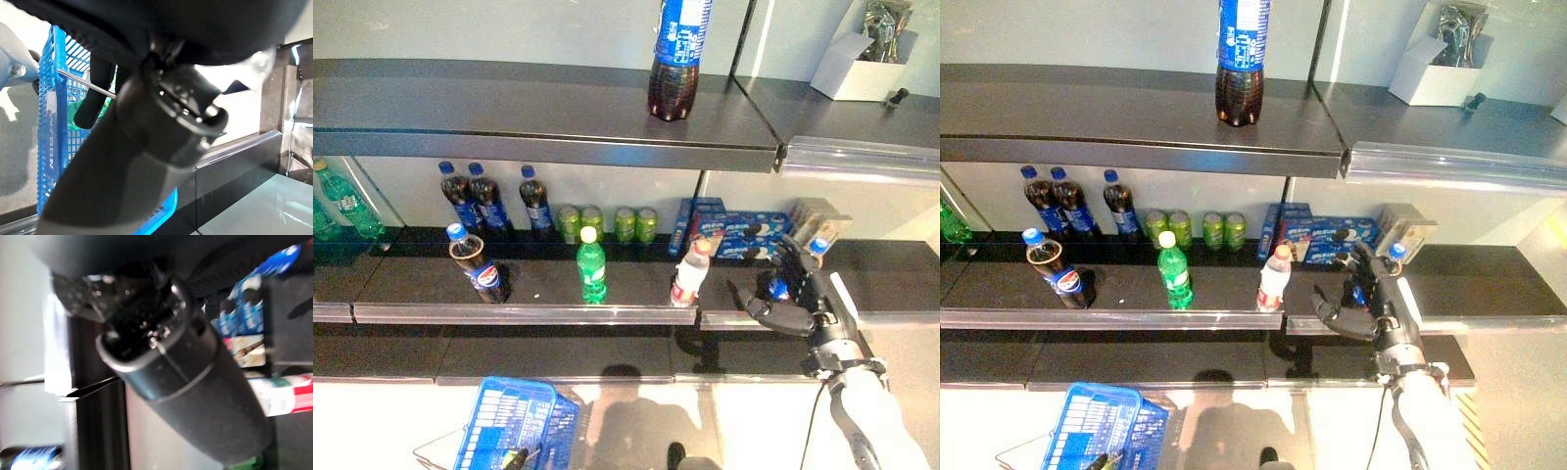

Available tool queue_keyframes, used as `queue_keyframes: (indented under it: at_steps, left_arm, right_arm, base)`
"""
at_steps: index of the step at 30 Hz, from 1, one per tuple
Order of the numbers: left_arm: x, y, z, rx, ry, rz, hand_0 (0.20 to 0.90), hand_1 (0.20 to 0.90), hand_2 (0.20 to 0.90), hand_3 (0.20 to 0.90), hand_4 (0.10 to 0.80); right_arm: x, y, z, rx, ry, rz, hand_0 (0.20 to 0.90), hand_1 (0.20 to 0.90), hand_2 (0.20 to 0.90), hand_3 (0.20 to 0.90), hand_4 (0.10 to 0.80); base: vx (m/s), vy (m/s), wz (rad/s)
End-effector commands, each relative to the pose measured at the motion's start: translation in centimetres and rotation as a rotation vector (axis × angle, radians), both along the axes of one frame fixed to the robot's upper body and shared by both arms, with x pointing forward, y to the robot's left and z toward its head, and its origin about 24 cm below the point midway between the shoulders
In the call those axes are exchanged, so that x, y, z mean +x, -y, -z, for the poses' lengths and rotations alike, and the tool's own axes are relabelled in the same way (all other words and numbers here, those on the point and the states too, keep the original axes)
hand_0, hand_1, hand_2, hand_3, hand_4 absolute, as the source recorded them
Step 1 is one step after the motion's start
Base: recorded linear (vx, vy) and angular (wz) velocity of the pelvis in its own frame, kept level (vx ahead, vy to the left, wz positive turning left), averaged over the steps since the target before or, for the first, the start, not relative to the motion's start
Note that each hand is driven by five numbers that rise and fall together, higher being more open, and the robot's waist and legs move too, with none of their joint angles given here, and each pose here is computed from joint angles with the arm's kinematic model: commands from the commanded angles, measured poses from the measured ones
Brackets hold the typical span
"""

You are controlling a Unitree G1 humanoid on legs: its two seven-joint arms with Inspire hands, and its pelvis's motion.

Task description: Pick up the drink and place into the basket.

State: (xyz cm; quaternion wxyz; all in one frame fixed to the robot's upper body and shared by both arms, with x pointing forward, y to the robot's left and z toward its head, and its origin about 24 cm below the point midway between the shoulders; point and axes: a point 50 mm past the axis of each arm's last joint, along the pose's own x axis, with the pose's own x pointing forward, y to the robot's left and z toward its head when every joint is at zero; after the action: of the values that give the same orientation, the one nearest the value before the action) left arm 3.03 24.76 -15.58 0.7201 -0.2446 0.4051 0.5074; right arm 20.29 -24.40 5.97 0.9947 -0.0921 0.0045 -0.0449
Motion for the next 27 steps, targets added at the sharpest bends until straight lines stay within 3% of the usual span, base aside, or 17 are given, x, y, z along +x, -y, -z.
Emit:
queue_keyframes:
  at_steps: [1, 10, 17, 27]
  left_arm:
    - [4.3, -4.0, -3.1, 0.225, 0.215, 0.014, 0.300, 0.300, 0.300, 0.200, 0.100]
    - [7.2, -2.5, -3.6, 0.195, 0.305, 0.070, 0.300, 0.300, 0.300, 0.200, 0.100]
    - [10.7, -1.1, -4.6, 0.176, 0.404, 0.105, 0.300, 0.300, 0.300, 0.200, 0.100]
    - [10.9, -0.7, -4.6, 0.169, 0.404, 0.117, 0.300, 0.300, 0.300, 0.200, 0.100]
  right_arm:
    - [1.4, -1.0, -4.8, -0.042, 0.271, -0.020, 0.900, 0.900, 0.900, 0.900, 0.800]
    - [3.2, -1.8, -4.7, 0.010, 0.300, 0.048, 0.900, 0.900, 0.900, 0.900, 0.800]
    - [5.8, -2.7, -7.6, 0.052, 0.458, 0.159, 0.900, 0.900, 0.900, 0.900, 0.800]
    - [6.6, -2.0, -9.0, 0.071, 0.540, 0.361, 0.900, 0.900, 0.900, 0.900, 0.800]
  base:
    - [0.000, 0.000, 0.00]
    - [0.015, 0.002, 0.07]
    - [-0.080, 0.019, 0.06]
    - [-0.009, 0.016, 0.06]
